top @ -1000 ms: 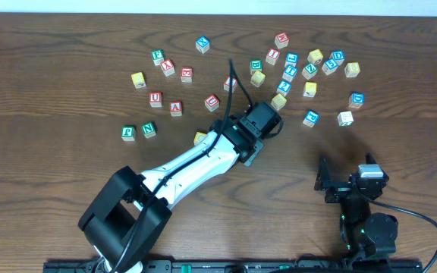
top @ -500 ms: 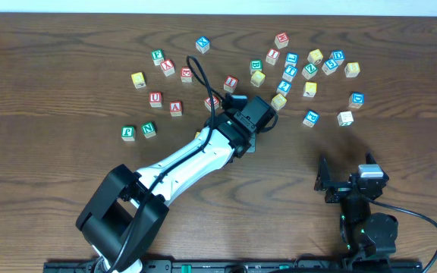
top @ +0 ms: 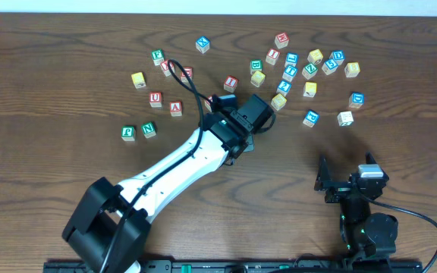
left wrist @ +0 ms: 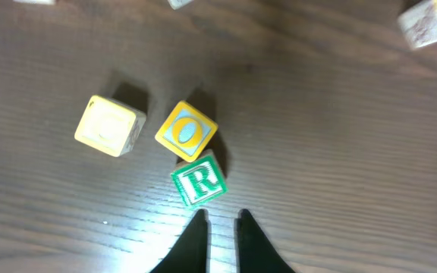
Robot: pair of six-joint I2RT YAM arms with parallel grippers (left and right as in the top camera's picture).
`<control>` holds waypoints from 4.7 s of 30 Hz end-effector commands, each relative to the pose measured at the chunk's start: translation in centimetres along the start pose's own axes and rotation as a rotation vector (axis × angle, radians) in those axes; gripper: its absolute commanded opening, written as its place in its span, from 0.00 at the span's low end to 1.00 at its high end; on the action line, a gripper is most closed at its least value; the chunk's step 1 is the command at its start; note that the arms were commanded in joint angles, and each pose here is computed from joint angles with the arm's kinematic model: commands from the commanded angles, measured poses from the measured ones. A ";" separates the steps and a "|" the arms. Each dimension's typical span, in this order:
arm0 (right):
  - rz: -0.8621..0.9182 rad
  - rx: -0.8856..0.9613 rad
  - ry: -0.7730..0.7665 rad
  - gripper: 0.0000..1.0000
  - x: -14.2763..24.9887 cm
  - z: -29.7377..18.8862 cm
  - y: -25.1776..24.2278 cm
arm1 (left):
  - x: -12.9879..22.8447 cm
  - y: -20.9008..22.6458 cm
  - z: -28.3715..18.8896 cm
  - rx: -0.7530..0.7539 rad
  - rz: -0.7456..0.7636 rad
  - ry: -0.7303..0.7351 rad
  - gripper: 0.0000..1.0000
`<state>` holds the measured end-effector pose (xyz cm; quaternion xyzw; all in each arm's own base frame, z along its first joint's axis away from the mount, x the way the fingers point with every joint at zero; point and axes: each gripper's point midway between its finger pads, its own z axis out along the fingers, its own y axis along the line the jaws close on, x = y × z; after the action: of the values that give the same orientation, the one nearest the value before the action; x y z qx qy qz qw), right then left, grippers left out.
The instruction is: Spell out CORL
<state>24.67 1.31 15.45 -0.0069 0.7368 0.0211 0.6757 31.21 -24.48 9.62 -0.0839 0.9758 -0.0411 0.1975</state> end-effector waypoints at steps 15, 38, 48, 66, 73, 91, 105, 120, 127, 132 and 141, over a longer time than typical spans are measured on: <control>-0.004 0.007 0.004 0.99 0.1 0.0 -0.2 | -2.3 -0.8 -1.0 0.022 -0.090 -0.102 0.36; -0.004 0.007 0.004 0.99 0.1 0.0 -0.2 | -1.4 0.3 -0.7 -0.020 -0.291 -0.069 0.50; -0.004 0.007 0.004 0.99 0.1 0.0 -0.2 | 0.0 0.5 2.0 -0.078 -0.275 -0.032 0.51; -0.004 0.007 0.004 0.99 0.1 0.0 -0.2 | 0.8 0.5 4.6 -0.116 -0.266 -0.011 0.51; -0.004 0.007 0.004 0.99 0.1 0.0 -0.2 | 0.9 0.6 4.7 -0.119 -0.265 -0.009 0.51; -0.004 0.007 0.004 0.99 0.1 0.0 -0.2 | 1.7 0.9 6.1 -0.154 -0.261 0.010 0.49; -0.004 0.007 0.004 0.99 0.1 0.0 -0.2 | 2.1 1.4 6.4 -0.166 -0.257 0.017 0.46; -0.004 0.007 0.004 0.99 0.1 0.0 -0.2 | 2.5 2.2 6.7 -0.192 -0.249 0.014 0.46; -0.004 0.007 0.004 0.99 0.1 0.0 -0.2 | 2.6 2.3 6.7 -0.195 -0.252 0.015 0.46; -0.004 0.007 0.004 0.99 0.1 0.0 -0.2 | 2.6 2.3 6.7 -0.196 -0.251 0.016 0.46; -0.004 0.007 0.004 0.99 0.1 0.0 -0.2 | 3.1 2.7 7.2 -0.206 -0.266 0.020 0.46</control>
<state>24.67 1.31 15.46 -0.0068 0.7367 0.0210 0.6759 30.99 -23.34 2.30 -0.2264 0.9595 0.0150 0.1667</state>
